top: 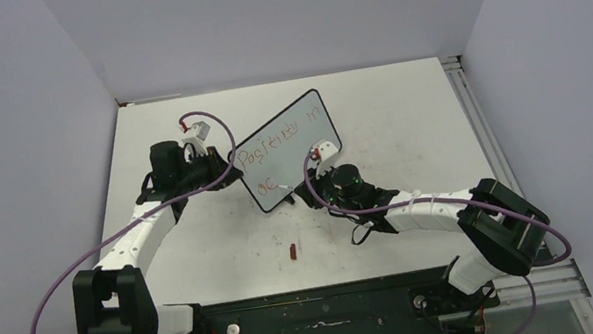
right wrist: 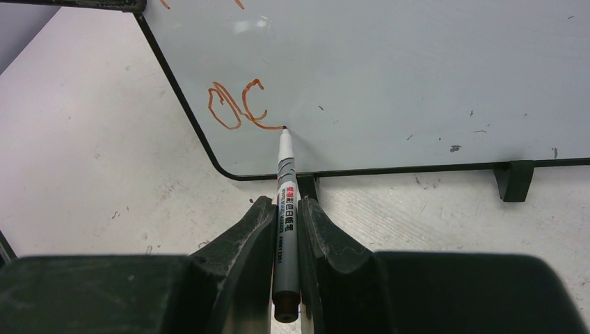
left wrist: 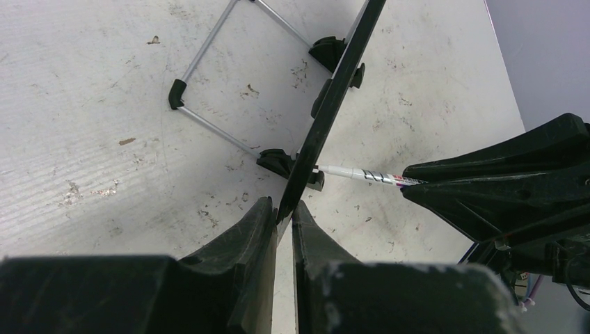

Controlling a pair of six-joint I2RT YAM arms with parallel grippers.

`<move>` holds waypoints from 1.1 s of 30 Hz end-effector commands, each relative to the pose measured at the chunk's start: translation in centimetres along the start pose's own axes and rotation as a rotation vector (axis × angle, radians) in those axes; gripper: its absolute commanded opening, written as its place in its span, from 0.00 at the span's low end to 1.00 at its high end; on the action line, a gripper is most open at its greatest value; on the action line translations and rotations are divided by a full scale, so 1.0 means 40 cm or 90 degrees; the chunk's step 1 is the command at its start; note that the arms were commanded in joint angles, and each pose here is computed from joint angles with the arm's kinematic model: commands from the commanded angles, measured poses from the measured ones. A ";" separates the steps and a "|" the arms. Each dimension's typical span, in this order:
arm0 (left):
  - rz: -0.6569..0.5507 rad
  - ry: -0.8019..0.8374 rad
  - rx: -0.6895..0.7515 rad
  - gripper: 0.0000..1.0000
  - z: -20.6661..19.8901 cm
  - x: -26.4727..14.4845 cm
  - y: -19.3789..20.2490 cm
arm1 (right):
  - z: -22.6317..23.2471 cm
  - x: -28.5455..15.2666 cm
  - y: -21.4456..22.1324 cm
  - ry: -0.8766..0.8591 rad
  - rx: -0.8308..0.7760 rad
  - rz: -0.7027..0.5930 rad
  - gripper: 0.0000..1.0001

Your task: Write a sentence on the whiteboard

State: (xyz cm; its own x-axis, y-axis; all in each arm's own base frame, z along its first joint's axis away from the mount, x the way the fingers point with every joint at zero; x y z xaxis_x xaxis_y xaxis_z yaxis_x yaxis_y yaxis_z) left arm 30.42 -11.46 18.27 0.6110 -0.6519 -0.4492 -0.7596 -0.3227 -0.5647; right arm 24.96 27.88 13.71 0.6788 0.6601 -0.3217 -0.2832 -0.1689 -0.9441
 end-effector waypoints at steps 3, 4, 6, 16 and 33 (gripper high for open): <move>-0.024 0.013 0.032 0.05 -0.035 -0.013 -0.039 | -0.018 -0.007 -0.052 0.033 -0.012 -0.047 0.05; -0.024 0.012 0.033 0.05 -0.035 -0.013 -0.039 | -0.017 -0.008 -0.055 0.032 -0.013 -0.049 0.05; -0.024 0.009 0.033 0.05 -0.033 -0.013 -0.039 | -0.008 -0.015 -0.063 0.013 -0.017 -0.053 0.05; -0.024 0.005 0.041 0.00 -0.032 -0.015 -0.038 | -0.004 -0.071 -0.102 0.008 -0.017 -0.078 0.05; -0.021 0.003 0.049 0.00 -0.037 -0.014 -0.034 | -0.023 -0.069 -0.121 -0.009 -0.030 -0.088 0.05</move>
State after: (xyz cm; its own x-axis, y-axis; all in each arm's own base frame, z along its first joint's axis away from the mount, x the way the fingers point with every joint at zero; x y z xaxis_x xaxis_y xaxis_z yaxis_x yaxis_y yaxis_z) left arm 30.38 -11.73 18.47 0.6028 -0.6558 -0.4544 -0.7561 -0.2876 -0.5879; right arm 24.61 25.59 18.05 0.7096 0.6623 -0.2407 -0.2013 -0.1369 -0.9699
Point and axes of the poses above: each gripper's point midway between its finger pads, its own x axis out along the fingers, its own z axis along the line the jaws close on, y = z × x, the point moved 6 cm from there along -x, back along the fingers, and after that the axes turned 13 degrees about -x, right-handed, at the moved point
